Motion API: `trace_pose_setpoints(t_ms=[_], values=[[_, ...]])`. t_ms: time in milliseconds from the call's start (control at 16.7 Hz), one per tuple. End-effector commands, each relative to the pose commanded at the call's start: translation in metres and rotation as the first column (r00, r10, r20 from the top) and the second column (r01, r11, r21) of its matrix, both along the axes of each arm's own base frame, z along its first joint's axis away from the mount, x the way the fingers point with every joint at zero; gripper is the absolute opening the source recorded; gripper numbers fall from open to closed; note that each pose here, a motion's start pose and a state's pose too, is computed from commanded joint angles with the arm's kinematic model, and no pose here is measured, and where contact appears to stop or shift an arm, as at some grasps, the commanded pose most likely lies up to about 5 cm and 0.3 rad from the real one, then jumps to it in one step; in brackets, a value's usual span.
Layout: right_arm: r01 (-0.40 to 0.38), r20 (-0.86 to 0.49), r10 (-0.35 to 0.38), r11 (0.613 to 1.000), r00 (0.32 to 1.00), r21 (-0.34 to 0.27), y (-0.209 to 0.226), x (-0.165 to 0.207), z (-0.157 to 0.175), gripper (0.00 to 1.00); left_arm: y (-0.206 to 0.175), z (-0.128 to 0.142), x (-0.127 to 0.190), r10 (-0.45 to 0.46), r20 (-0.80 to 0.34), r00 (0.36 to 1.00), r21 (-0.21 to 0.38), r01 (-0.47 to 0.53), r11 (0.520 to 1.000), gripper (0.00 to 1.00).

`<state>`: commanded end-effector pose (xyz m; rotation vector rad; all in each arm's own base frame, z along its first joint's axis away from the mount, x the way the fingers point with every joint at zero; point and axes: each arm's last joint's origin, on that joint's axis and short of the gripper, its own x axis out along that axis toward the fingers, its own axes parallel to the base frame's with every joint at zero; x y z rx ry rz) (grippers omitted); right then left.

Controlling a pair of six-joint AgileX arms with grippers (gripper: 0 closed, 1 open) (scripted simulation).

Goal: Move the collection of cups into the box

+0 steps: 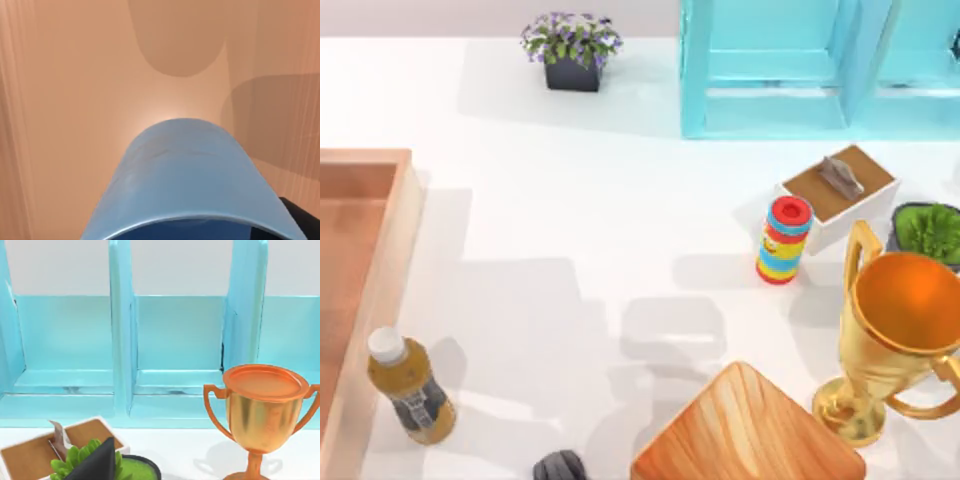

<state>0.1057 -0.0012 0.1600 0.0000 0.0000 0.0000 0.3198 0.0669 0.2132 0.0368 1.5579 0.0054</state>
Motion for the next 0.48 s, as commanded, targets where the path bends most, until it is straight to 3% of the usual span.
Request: trace_pose_setpoints(t_ms=[180,480], values=[[0.0,0.0,0.0,1.0,1.0,0.0,0.0,0.0,0.0,1.0,0.0,0.0,0.0,0.0,0.0,1.0,0.0,0.0,1.0,0.0],[0.0,0.0,0.0,1.0,1.0,0.0,0.0,0.0,0.0,1.0,0.0,0.0,0.0,0.0,0.0,1.0,0.0,0.0,1.0,0.38]])
